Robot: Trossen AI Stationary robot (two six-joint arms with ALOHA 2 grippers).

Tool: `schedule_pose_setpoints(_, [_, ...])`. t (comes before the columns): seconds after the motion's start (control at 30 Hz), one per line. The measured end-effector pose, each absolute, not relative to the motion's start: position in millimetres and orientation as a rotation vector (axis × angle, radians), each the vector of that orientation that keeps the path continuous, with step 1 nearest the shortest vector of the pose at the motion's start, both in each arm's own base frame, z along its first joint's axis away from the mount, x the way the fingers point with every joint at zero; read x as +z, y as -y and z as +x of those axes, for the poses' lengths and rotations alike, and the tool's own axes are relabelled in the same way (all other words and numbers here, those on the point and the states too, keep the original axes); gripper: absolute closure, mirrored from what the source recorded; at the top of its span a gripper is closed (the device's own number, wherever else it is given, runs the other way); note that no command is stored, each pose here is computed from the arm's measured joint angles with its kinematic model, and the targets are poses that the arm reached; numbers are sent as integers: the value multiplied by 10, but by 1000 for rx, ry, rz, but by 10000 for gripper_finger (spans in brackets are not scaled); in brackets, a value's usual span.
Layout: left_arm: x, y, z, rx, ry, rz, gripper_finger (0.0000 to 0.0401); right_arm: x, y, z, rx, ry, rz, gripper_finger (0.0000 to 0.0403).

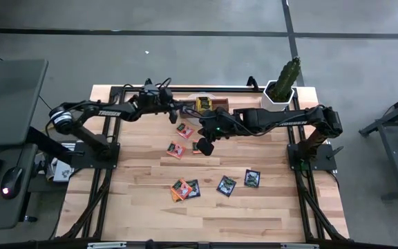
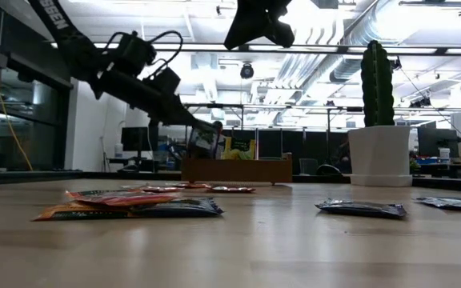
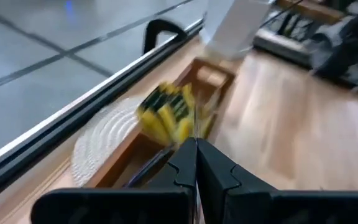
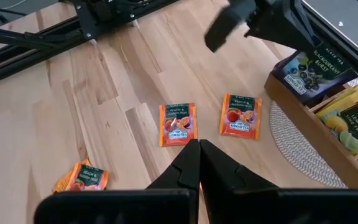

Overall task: Pick & Place Tea
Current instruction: Put the purple tea bag in the left compartment of the organizer

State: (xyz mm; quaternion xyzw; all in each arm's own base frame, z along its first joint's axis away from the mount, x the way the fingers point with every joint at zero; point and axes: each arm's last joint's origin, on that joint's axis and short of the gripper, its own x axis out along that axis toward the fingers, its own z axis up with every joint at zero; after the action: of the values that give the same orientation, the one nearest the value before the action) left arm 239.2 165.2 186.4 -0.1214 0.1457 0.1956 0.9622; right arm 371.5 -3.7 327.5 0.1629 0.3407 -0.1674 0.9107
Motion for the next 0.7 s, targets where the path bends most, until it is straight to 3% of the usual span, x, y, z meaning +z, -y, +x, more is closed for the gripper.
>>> schedule_pose_setpoints(0.7, [1788,-1806,2504,593,-350,-232,401,3274,28,3716,-309,-714,323,399])
